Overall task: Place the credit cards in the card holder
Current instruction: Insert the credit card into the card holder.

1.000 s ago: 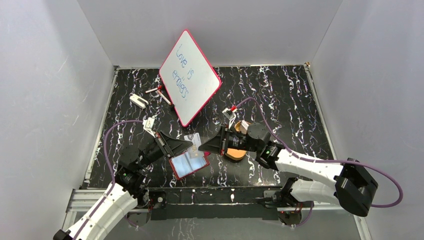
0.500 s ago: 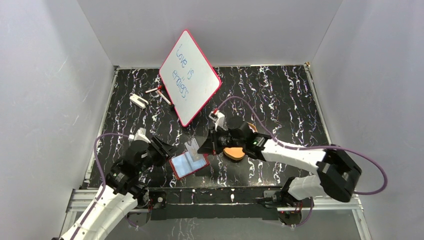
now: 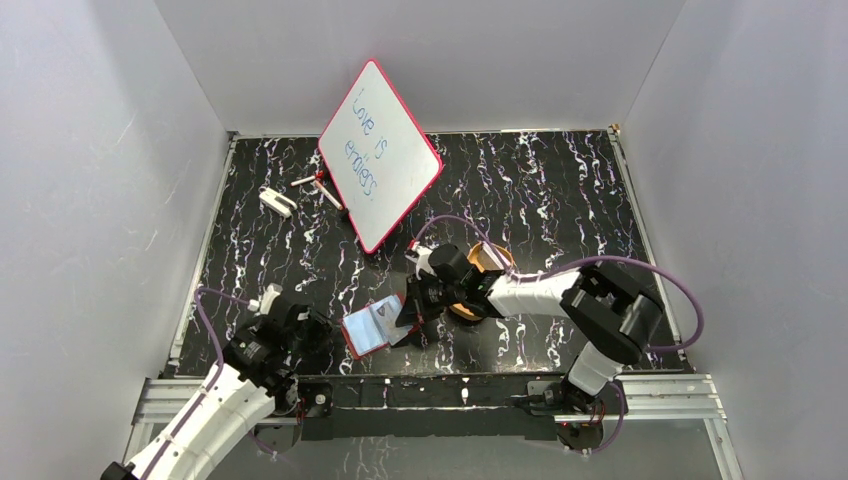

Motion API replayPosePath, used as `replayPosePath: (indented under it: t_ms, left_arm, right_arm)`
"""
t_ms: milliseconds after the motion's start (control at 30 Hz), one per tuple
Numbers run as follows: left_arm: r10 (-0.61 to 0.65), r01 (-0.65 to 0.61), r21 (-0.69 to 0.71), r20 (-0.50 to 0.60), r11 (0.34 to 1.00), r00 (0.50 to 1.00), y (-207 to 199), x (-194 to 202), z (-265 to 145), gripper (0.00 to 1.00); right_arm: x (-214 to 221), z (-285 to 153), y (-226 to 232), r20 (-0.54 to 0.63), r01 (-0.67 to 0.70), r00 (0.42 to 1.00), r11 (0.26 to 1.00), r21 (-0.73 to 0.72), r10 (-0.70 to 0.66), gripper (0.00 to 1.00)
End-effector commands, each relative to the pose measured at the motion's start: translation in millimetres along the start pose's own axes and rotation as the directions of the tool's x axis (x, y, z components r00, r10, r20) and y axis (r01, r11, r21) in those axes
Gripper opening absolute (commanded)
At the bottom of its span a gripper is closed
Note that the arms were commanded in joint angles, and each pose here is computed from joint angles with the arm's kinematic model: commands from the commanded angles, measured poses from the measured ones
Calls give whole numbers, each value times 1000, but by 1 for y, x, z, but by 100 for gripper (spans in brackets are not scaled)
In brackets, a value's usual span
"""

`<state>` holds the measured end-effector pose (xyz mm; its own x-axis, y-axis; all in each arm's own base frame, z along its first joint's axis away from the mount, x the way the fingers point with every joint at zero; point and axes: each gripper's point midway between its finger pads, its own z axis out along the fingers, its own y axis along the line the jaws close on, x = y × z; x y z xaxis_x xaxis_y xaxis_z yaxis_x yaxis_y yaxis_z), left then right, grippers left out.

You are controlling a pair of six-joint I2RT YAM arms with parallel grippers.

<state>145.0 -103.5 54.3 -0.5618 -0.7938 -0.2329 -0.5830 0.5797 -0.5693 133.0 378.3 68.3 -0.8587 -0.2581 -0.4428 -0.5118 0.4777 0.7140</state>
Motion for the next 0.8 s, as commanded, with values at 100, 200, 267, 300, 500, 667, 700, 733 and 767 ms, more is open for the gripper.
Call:
replayPosePath:
  t_ms: [100, 200, 267, 300, 500, 667, 700, 733, 767]
  left_arm:
    - [-31, 31, 64, -6, 997, 999, -6, 4, 10, 16]
    - [-12, 13, 70, -18, 997, 1000, -8, 6, 13, 14]
    - [-3, 4, 57, -21, 998, 1000, -6, 8, 17, 12]
    - [0, 1, 53, -25, 999, 1000, -5, 9, 19, 11]
    - [7, -7, 13, -35, 1000, 999, 5, 12, 28, 6]
    - [10, -12, -45, -29, 999, 1000, 18, 12, 30, 0]
    - [9, -10, -58, -27, 998, 1000, 21, 11, 30, 0]
    - [8, -10, -68, -21, 998, 1000, 22, 10, 29, 0]
    - [8, -9, -83, -16, 997, 1000, 25, 9, 28, 0]
  right_arm:
    - [-30, 15, 16, 76, 15, 997, 997, -78, -9, 0]
    - [-32, 16, 20, 78, 7, 997, 995, -100, 1, 0]
    - [-33, 16, 23, 85, 1, 996, 993, -116, 9, 0]
    - [-34, 15, 24, 86, -4, 996, 993, -118, 14, 0]
    - [-41, 18, 19, 109, -23, 994, 995, -93, 33, 0]
    - [-44, 23, 13, 101, -44, 994, 996, -82, 52, 0]
    - [-45, 25, 12, 97, -49, 994, 996, -77, 56, 0]
    - [-45, 25, 10, 94, -50, 994, 996, -73, 57, 0]
    - [-46, 26, 9, 90, -52, 994, 996, -70, 58, 0]
